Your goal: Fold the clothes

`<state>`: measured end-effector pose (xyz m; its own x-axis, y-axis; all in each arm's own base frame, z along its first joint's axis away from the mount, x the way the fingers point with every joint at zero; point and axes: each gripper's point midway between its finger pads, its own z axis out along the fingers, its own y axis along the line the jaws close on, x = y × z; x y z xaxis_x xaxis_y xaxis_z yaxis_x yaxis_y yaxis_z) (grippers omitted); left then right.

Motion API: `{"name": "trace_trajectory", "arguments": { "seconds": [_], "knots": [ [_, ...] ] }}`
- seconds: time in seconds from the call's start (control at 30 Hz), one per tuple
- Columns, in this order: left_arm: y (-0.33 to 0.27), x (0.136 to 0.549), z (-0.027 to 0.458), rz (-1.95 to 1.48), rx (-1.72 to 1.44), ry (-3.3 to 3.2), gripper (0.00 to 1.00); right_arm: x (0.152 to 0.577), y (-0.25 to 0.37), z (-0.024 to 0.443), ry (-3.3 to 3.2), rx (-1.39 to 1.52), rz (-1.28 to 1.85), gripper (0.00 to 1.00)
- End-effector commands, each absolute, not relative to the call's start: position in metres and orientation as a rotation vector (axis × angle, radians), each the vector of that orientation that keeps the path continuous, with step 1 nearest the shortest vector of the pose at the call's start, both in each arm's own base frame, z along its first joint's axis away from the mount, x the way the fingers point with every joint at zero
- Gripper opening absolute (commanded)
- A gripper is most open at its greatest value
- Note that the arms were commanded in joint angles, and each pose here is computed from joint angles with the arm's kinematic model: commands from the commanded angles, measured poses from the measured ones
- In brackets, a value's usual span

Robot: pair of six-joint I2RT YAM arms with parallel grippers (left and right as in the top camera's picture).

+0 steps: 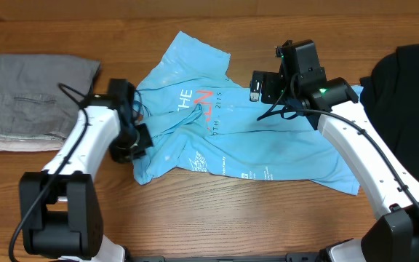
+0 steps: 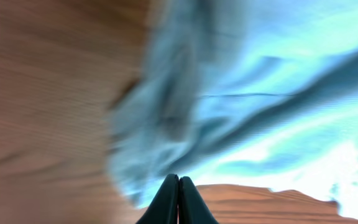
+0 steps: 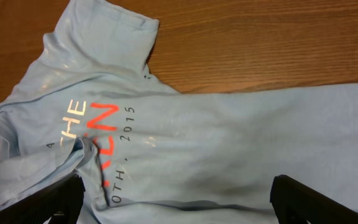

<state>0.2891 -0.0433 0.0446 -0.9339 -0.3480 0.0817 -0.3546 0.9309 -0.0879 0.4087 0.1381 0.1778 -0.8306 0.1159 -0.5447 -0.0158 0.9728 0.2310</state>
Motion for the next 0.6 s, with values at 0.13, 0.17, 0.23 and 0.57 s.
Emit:
{"name": "trace_trajectory", "arguments": {
  "seconds": [0.13,0.17,0.23,0.57],
  "knots": [
    [-0.060,0.272,0.015,0.187,0.562,-3.006,0.04,0.413,0.138,0.184,2.515,0.075,0.304,1.00],
    [-0.059,0.272,0.012,0.180,0.563,-3.014,0.04,0.413,0.138,0.184,2.514,0.075,0.304,1.00],
    [-0.055,0.272,0.007,0.157,0.566,-3.029,0.04,0.413,0.138,0.184,2.515,0.075,0.304,1.00],
    [-0.015,0.251,-0.010,-0.171,0.642,-3.016,0.04,0.413,0.138,0.184,2.515,0.075,0.304,1.00]
  ]
}}
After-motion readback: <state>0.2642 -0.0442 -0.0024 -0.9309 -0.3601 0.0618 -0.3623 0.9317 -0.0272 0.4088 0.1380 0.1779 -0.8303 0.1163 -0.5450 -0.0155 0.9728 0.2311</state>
